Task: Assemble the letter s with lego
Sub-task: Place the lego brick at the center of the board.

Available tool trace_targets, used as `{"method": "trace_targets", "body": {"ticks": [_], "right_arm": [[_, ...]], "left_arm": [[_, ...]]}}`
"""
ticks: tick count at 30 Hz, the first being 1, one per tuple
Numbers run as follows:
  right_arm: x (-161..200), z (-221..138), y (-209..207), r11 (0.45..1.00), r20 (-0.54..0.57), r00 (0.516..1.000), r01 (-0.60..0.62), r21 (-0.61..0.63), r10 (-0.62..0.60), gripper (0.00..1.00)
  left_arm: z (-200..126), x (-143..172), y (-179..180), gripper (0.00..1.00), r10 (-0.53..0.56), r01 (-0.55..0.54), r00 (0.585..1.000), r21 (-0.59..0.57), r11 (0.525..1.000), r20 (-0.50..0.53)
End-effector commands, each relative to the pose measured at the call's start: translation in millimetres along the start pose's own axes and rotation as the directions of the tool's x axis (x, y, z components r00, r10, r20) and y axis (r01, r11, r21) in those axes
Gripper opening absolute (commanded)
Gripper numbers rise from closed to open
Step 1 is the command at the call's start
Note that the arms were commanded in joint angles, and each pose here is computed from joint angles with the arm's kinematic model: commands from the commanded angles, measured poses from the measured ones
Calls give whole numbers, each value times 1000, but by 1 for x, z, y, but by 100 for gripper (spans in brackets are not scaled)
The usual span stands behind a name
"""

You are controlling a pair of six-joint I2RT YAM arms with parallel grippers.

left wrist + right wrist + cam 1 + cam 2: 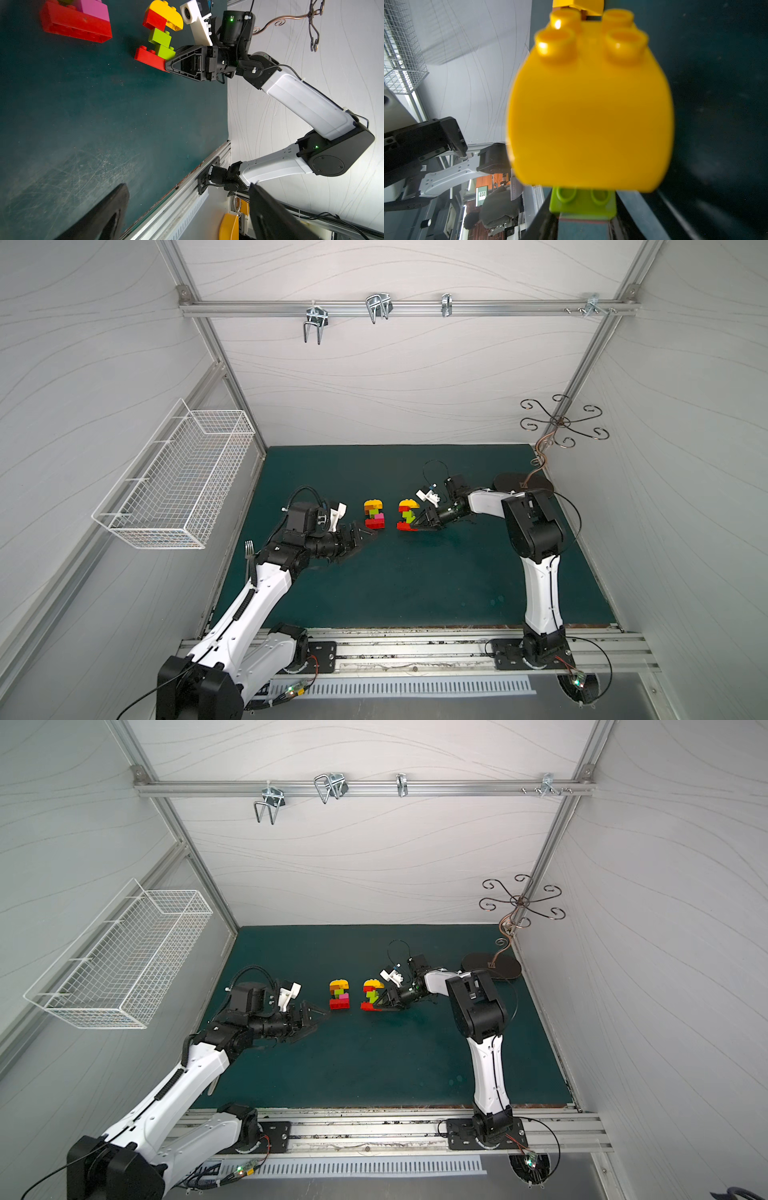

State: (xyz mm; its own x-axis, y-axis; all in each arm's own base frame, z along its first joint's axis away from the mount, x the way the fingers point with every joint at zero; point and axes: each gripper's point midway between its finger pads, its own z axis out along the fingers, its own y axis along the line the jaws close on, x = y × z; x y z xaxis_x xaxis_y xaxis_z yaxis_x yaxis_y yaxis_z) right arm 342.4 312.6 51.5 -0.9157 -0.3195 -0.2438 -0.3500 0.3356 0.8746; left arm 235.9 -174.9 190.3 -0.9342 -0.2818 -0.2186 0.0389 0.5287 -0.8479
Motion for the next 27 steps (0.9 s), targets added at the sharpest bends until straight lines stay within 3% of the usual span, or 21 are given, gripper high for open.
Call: {"method": "trace_targets", "body": {"ticks": [1,16,27], "right_arm": [[2,2,-15,999,6,999,-38,16,38,38],[5,-3,-27,995,10,997,-73,68,72,59],[16,-27,-39,940,-26,997,-65,335,79,68]], "left_arm": [[-9,-12,-20,93,73,-75,996,30,997,45],[-11,-13,-24,92,80,-81,996,30,996,46],[-14,-16,-25,93,98,-98,994,6,995,54]]}}
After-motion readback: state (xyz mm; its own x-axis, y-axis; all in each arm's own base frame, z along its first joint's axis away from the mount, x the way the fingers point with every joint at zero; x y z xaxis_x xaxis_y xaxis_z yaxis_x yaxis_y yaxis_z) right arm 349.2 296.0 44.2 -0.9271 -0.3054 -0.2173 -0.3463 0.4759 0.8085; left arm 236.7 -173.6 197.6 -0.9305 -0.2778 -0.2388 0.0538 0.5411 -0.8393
